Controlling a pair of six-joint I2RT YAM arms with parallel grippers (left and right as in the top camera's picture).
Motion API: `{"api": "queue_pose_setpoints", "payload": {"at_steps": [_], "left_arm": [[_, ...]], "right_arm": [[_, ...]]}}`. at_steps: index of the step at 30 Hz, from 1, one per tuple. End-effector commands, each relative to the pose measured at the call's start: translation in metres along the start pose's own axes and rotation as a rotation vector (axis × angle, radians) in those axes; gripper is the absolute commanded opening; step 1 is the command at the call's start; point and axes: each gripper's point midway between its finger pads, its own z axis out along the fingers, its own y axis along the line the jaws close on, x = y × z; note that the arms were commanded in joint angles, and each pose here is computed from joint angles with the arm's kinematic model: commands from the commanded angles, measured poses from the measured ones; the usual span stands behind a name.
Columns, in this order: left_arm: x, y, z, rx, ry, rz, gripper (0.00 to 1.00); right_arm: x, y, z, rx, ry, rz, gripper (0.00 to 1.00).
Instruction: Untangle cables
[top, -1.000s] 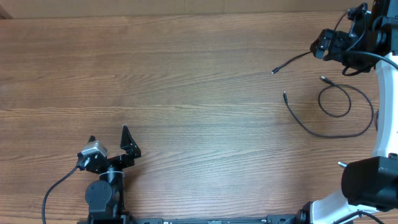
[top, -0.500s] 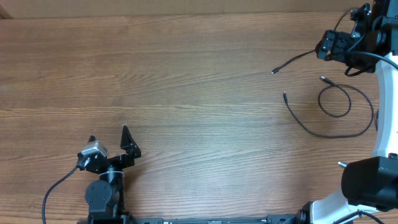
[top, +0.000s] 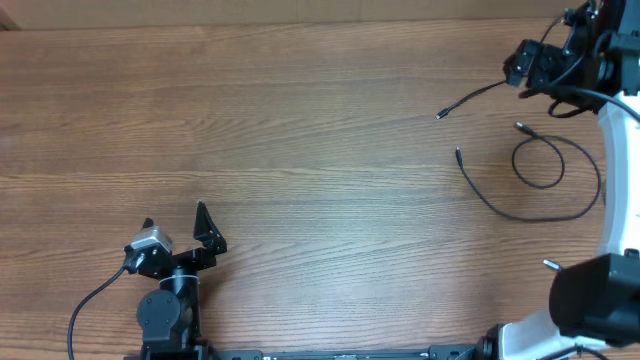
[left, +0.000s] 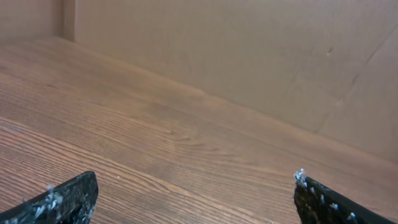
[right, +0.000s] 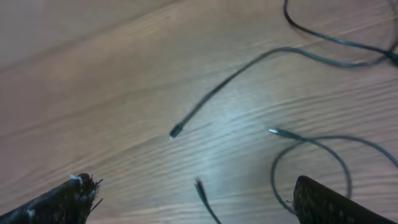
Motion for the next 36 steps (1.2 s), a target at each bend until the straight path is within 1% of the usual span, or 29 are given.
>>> {"api": "queue_pose_setpoints", "payload": {"at_steps": [1, 3, 6, 12, 16, 17, 20, 27, 30, 36], "left_arm": [[0.0, -0.001, 0.0, 0.008, -0.004, 0.025, 1.0], [0.0, -0.001, 0.0, 0.008, -0.004, 0.025, 1.0], [0.0, -0.001, 0.0, 0.008, -0.004, 0.025, 0.99], [0.0, -0.001, 0.0, 0.008, -0.004, 0.025, 1.0], [0.0, -0.001, 0.0, 0.008, -0.004, 0.025, 1.0], [0.0, -0.001, 0.0, 0.008, -0.004, 0.025, 0.99], [0.0, -0.001, 0.0, 0.008, -0.004, 0.025, 0.99], [0.0, -0.001, 0.0, 0.008, -0.004, 0.025, 1.0], [0.0, -0.001, 0.0, 0.008, -0.004, 0.025, 1.0], [0.0, -0.001, 0.0, 0.008, -0.004, 0.025, 0.99]], "right_arm": [[-0.001, 0.029, -0.032, -0.141, -0.092, 0.002, 1.0], [0.002, 0.034, -0.037, -0.172, -0.122, -0.009, 1.0], [0.018, 0.041, -0.045, -0.228, -0.173, -0.031, 1.0], [0.037, 0.04, -0.05, -0.25, -0.28, -0.066, 1.0], [0.046, 0.041, -0.058, -0.262, -0.411, -0.108, 1.0], [0.048, 0.04, -0.066, -0.261, -0.488, -0.128, 1.0], [0.056, 0.036, -0.08, -0.244, -0.601, -0.148, 1.0], [0.091, 0.035, -0.101, -0.223, -0.768, -0.179, 1.0], [0.106, 0.031, -0.102, -0.219, -0.841, -0.187, 1.0], [0.133, 0.033, -0.1, -0.266, -0.959, -0.217, 1.0]]}}
